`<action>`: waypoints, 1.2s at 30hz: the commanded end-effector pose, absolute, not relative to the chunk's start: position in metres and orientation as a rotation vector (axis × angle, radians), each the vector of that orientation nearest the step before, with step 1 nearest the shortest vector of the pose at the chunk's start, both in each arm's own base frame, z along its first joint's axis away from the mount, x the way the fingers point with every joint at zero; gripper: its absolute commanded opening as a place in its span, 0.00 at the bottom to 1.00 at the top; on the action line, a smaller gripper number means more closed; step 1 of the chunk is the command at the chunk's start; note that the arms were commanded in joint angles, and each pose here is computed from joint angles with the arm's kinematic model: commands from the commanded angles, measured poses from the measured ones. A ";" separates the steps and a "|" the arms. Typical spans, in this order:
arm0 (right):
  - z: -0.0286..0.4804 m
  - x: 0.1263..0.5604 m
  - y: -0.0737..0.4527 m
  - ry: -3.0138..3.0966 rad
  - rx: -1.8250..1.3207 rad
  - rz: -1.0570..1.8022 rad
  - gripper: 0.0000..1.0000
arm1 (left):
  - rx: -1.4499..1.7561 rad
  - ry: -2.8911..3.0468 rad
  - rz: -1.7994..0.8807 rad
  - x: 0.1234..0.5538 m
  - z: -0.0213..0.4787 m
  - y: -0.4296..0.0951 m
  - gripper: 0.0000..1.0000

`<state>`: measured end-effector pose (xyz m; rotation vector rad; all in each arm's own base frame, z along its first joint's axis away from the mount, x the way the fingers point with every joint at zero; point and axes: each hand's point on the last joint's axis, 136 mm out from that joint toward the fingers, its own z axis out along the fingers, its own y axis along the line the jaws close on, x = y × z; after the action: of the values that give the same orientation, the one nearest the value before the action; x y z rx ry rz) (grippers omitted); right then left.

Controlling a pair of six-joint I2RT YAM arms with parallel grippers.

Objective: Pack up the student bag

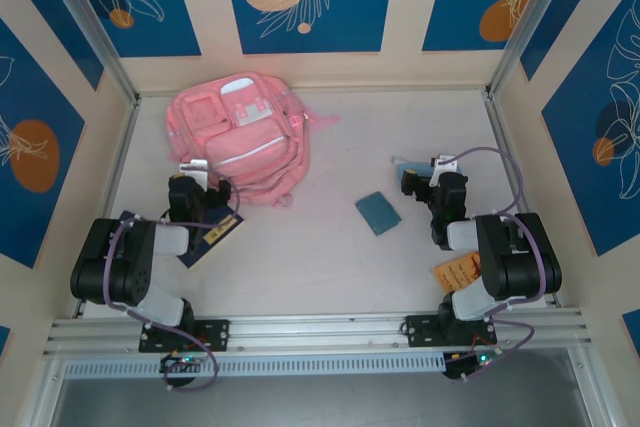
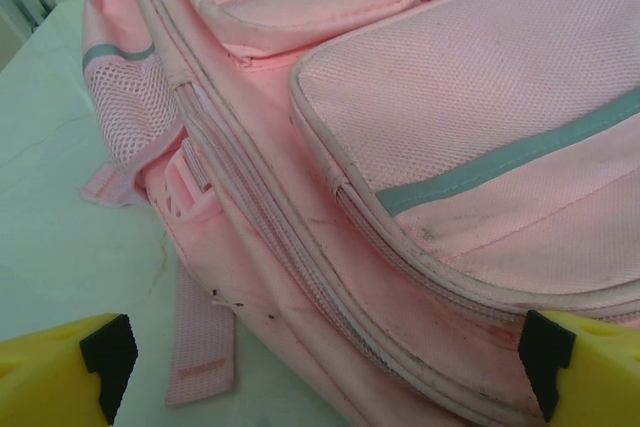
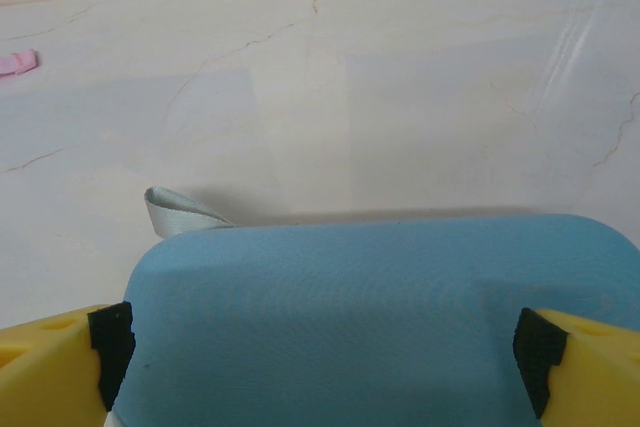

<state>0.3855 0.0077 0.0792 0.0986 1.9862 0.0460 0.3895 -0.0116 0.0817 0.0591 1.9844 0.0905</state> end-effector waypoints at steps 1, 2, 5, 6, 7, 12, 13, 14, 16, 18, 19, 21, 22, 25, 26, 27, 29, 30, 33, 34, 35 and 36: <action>0.110 0.397 0.021 1.941 0.020 0.057 0.99 | 0.065 1.981 0.090 0.397 0.100 -0.014 1.00; 0.115 0.397 0.022 1.949 0.020 0.042 0.99 | 0.068 1.986 0.091 0.397 0.103 -0.014 1.00; 0.136 0.396 0.020 1.950 0.039 0.008 0.99 | 0.036 1.989 0.113 0.395 0.112 -0.009 1.00; 0.144 0.394 0.019 1.954 0.053 0.003 0.99 | 0.019 1.993 0.124 0.394 0.116 -0.007 1.00; 0.153 0.391 0.020 1.956 0.063 0.009 0.99 | -0.004 2.013 0.138 0.393 0.119 -0.003 1.00; 0.194 0.370 0.024 2.047 0.228 0.130 0.99 | -0.219 2.143 0.067 0.387 0.146 0.001 1.00; 0.200 0.365 0.027 2.078 0.247 0.163 0.99 | -0.249 2.170 0.031 0.386 0.154 -0.002 1.00; 0.203 0.361 0.030 2.103 0.266 0.190 0.99 | -0.260 2.180 -0.008 0.387 0.161 -0.007 1.00; 0.214 0.353 0.039 2.133 0.286 0.272 0.99 | -0.291 2.197 -0.078 0.389 0.176 -0.017 1.00; 0.218 0.348 0.049 2.162 0.290 0.347 0.99 | -0.341 2.201 -0.178 0.395 0.186 -0.027 1.00; 0.219 0.346 0.053 2.174 0.302 0.378 0.99 | -0.352 2.204 -0.250 0.400 0.191 -0.037 1.00; 0.219 0.342 0.060 2.196 0.318 0.441 0.99 | -0.344 2.219 -0.378 0.412 0.198 -0.057 1.00; 0.218 0.341 0.066 2.208 0.322 0.483 0.99 | -0.330 2.232 -0.427 0.420 0.200 -0.068 1.00; 0.210 0.339 0.081 2.259 0.313 0.573 0.99 | -0.317 2.261 -0.458 0.444 0.194 -0.094 0.99; 0.207 0.339 0.084 2.277 0.320 0.589 0.99 | -0.316 2.272 -0.456 0.451 0.191 -0.102 0.99; 0.201 0.340 0.087 2.300 0.323 0.601 1.00 | -0.307 2.284 -0.462 0.461 0.187 -0.112 0.98; 0.195 0.341 0.094 2.334 0.321 0.627 1.00 | -0.283 2.319 -0.478 0.477 0.179 -0.133 0.93; 0.191 0.342 0.097 2.351 0.319 0.635 0.99 | -0.273 2.334 -0.475 0.485 0.175 -0.143 0.90; 0.181 0.345 0.105 2.389 0.321 0.651 0.98 | -0.271 2.370 -0.443 0.507 0.159 -0.165 0.88; 0.178 0.346 0.107 2.398 0.324 0.655 0.98 | -0.275 2.384 -0.424 0.514 0.153 -0.170 0.86; 0.175 0.346 0.110 2.408 0.320 0.661 0.98 | -0.282 2.402 -0.407 0.519 0.146 -0.174 0.86; 0.173 0.347 0.113 2.417 0.318 0.667 0.98 | -0.290 2.420 -0.397 0.525 0.140 -0.178 0.85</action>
<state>0.3463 0.1000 0.1638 0.3180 2.4102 0.5920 0.5184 -0.1737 0.1470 -0.2402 2.3750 -0.4410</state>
